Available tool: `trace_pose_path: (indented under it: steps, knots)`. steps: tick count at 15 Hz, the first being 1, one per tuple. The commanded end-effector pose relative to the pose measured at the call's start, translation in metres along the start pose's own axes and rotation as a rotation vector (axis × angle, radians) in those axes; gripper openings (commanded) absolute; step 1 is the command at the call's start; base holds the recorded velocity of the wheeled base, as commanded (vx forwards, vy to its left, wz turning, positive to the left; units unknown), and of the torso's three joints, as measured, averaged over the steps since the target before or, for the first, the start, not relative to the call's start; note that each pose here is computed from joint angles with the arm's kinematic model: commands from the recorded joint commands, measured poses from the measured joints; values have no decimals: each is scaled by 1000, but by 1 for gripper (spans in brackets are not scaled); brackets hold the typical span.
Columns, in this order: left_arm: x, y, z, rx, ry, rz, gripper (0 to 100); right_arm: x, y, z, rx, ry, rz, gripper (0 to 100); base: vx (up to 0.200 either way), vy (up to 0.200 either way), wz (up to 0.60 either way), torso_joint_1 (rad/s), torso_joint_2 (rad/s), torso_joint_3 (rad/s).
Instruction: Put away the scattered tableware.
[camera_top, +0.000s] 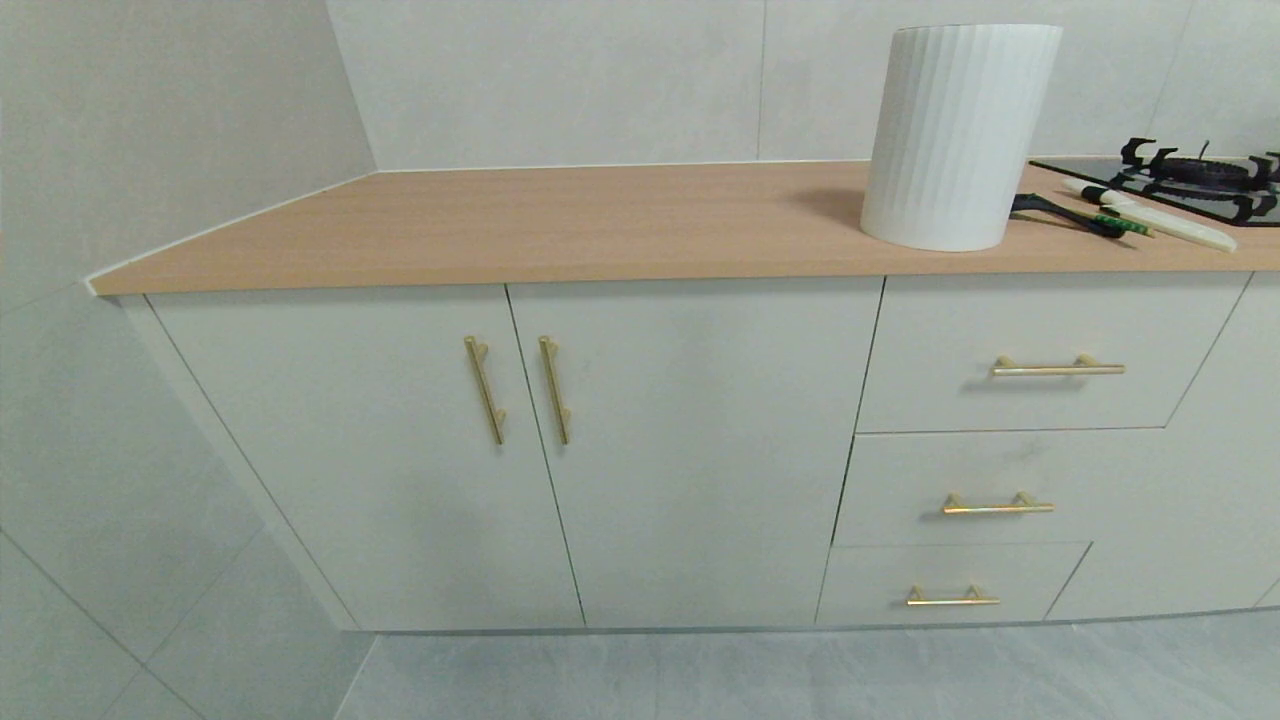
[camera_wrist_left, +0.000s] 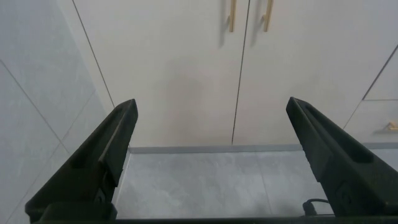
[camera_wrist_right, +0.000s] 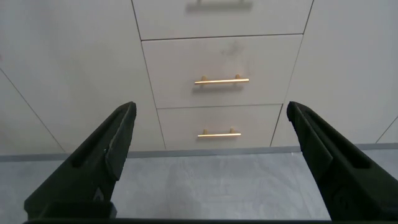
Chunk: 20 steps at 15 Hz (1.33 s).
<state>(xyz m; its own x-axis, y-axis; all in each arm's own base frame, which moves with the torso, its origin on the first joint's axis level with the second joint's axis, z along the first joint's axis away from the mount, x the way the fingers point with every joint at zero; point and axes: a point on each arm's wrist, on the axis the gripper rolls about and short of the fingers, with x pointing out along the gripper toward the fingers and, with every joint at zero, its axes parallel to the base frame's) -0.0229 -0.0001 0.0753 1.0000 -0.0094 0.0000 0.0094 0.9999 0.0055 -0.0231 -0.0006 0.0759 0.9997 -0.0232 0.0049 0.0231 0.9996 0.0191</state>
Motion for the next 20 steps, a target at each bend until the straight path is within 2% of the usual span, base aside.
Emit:
trace_pose_path:
  steps: [1,5,19,20]
  knots:
    - [0,0,0,-4,2,0,100,0,0,0,2,3,2,100,0,0,0,0,0,0]
    - [0,0,0,-4,2,0,100,0,0,0,7,3,2,100,0,0,0,0,0,0]
    - [0,0,0,-4,0,-1,100,0,0,0,9,3,2,100,0,-200,0,4,2,4]
    - [0,0,0,-4,0,-1,100,0,0,0,10,2,2,100,0,0,0,0,0,0]
